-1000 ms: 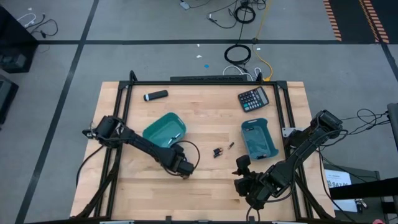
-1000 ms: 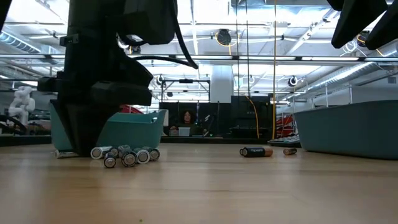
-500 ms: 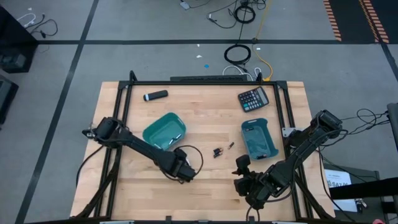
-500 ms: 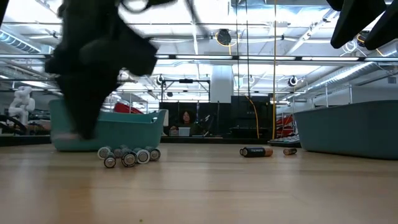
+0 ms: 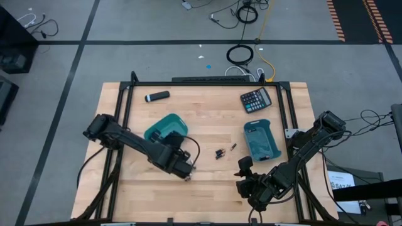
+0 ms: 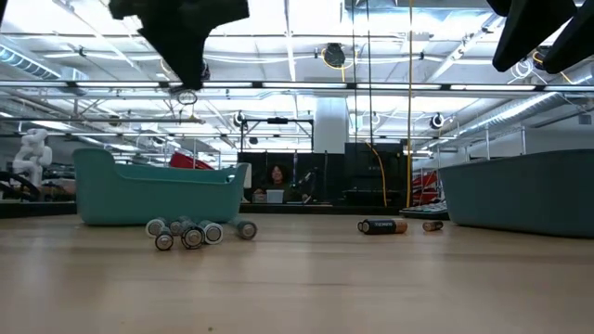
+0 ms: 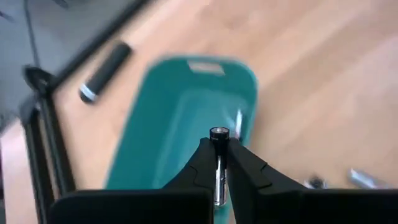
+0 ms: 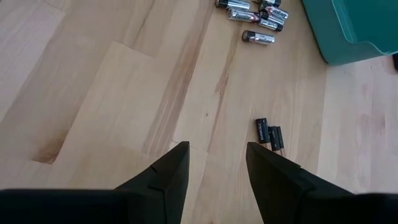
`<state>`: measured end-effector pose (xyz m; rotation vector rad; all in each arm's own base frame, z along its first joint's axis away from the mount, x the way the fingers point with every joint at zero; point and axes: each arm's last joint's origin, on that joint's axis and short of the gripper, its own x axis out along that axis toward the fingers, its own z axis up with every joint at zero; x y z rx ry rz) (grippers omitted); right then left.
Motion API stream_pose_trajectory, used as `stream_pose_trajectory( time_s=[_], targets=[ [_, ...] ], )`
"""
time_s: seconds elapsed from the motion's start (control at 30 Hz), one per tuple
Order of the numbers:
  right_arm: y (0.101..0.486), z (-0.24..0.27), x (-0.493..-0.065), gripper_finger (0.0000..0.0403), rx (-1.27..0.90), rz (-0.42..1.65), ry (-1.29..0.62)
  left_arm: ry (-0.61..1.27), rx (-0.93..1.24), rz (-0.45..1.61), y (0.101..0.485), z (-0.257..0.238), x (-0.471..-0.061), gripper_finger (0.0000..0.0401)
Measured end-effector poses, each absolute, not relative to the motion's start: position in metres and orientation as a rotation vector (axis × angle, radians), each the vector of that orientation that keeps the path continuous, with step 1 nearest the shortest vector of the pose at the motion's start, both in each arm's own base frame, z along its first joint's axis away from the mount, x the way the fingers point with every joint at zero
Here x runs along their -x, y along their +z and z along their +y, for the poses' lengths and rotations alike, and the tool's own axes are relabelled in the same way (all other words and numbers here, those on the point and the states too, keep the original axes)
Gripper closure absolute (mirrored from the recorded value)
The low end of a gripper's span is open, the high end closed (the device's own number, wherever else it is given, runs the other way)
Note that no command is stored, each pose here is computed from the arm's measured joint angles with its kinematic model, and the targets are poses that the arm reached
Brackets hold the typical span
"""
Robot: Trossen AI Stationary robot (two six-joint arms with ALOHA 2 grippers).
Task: Sort batteries
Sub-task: Put the white battery into the green bin
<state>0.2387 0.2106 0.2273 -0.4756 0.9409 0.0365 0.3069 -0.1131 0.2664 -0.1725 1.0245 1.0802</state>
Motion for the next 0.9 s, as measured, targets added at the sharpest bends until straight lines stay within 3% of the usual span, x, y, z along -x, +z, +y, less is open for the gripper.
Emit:
stream_pose_trajectory(
  time_s=[0.53,0.73,0.9],
  targets=[
    [0.228,0.211,-0.239,0.0252,0.465,0.936,0.036,1.118,0.227,1.219,0.266,-0.058,-0.318,0.0212],
    [0.228,0.212,-0.239,0.0252,0.461,0.933,0.035,0.859,0.400,1.265,0.261,-0.081,-0.332,0.0210],
    [0.228,0.212,-0.239,0.0252,0.433,0.927,0.025,0.772,0.579,1.214,0.260,-0.099,-0.339,0.0226]
  ],
)
